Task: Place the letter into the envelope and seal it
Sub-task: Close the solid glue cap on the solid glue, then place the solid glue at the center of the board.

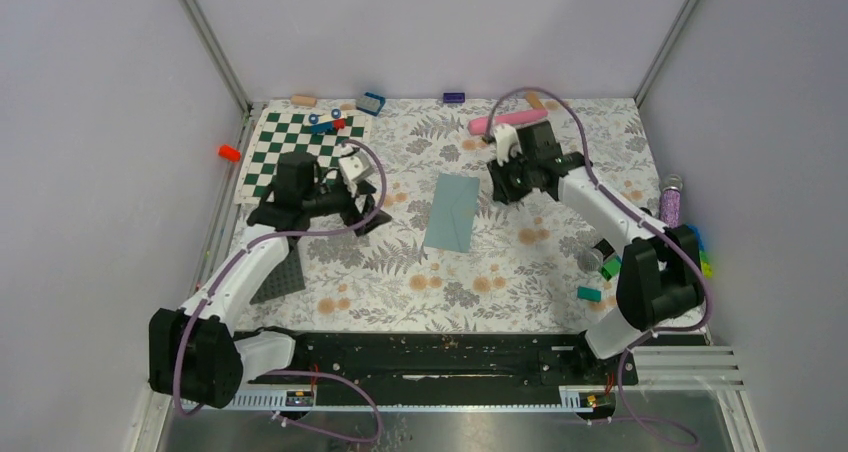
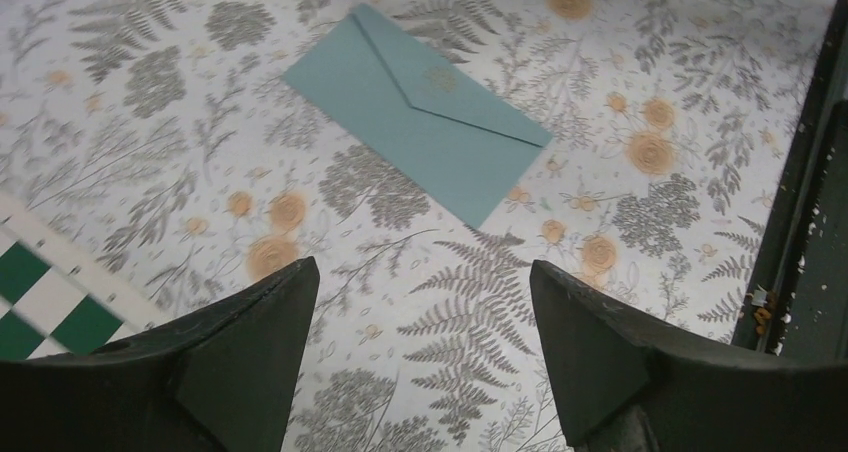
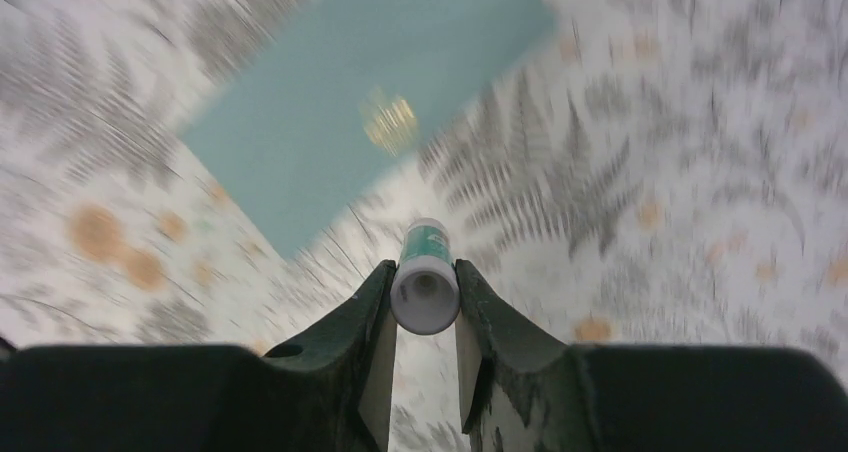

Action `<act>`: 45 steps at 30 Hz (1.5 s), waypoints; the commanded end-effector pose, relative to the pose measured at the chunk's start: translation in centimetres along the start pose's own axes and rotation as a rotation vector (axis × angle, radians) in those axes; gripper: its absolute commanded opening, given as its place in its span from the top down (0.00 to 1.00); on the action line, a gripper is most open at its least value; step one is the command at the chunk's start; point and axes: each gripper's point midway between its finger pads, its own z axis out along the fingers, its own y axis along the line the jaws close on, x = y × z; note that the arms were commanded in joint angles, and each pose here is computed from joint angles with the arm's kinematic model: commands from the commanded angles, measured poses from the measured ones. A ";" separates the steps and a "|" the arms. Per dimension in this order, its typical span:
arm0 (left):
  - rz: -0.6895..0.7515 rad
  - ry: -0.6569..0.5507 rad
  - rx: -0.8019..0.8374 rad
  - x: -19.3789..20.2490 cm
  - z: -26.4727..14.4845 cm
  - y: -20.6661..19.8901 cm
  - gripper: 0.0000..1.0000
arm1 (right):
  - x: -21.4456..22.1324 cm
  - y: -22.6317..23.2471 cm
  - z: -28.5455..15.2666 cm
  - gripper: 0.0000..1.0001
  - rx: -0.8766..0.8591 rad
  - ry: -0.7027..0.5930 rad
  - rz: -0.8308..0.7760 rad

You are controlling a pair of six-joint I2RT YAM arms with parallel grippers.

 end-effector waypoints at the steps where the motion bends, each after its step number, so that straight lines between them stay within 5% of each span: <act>1: 0.003 -0.093 -0.023 -3.3 -2.7 2.0 0.19 | -7.9 7.7 -1.0 0.99 -0.283 -0.095 0.045; 4: -0.020 -0.100 -0.050 -2.9 -4.5 2.7 0.16 | -9.6 12.1 0.5 0.98 -0.425 -0.038 0.061; 6: -0.032 -0.109 -0.080 -2.6 -5.6 3.1 0.02 | -10.2 14.7 2.1 0.98 -0.502 0.011 0.081; 17: -0.052 -0.151 -0.173 -1.3 -7.9 3.2 0.01 | -8.9 25.5 8.9 0.90 -0.807 0.320 0.227; 32: -0.123 -0.132 -0.142 0.4 -6.7 3.7 0.01 | -8.0 23.4 13.7 0.54 -0.624 0.335 0.190; 40: -0.166 -0.100 -0.216 1.6 -6.5 5.5 0.01 | -9.1 22.2 14.2 0.48 -0.553 0.292 0.155; 45: -0.243 0.021 -0.401 4.3 -7.2 9.2 0.01 | -10.5 20.2 12.3 0.47 -0.519 0.247 0.151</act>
